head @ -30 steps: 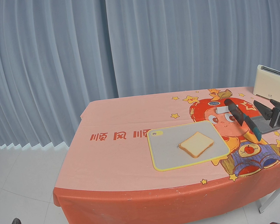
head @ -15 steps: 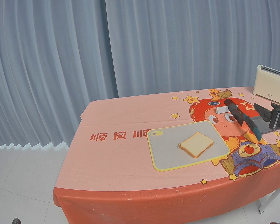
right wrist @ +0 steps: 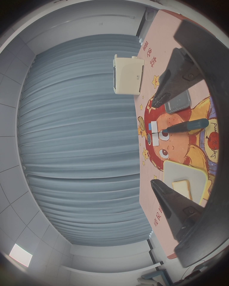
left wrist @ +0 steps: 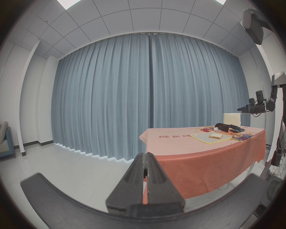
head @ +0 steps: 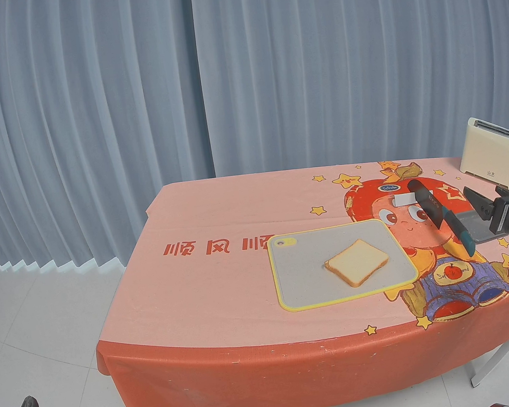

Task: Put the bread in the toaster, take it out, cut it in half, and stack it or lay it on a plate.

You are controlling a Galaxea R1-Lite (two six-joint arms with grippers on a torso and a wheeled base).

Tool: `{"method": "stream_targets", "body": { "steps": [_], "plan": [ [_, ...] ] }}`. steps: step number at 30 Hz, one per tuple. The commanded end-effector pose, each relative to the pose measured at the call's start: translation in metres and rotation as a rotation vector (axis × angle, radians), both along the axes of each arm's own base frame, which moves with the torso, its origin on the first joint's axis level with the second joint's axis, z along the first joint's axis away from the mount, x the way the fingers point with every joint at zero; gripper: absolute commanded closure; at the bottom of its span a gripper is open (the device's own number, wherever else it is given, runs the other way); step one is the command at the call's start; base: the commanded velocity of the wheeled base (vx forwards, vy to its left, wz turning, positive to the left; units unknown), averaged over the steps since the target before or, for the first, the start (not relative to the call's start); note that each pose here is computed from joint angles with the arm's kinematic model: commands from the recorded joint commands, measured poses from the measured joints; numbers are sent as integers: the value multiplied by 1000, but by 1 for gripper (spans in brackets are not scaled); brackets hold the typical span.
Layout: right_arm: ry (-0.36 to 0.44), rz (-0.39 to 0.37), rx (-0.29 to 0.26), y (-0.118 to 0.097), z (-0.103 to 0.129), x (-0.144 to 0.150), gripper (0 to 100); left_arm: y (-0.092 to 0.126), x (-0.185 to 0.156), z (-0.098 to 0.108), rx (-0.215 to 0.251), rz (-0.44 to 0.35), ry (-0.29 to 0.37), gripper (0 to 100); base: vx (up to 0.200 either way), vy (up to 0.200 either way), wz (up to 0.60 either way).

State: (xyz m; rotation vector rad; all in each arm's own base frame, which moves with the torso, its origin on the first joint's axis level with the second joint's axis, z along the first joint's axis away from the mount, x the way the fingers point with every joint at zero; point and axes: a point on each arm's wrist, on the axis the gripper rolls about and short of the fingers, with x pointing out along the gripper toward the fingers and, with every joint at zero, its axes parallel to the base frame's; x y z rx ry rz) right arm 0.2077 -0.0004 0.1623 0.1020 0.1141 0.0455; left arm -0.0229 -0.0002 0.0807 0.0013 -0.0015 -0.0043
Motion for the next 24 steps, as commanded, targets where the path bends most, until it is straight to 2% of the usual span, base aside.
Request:
{"method": "stream_targets", "body": {
  "steps": [1,24],
  "plan": [
    [-1,1,0,0,0,0,0,0,0,-5,0,0,0,100,0,0,0],
    [-6,9,-7,3,1,-5,0,0,0,-5,0,1,1,100,0,0,0]
  ]
}}
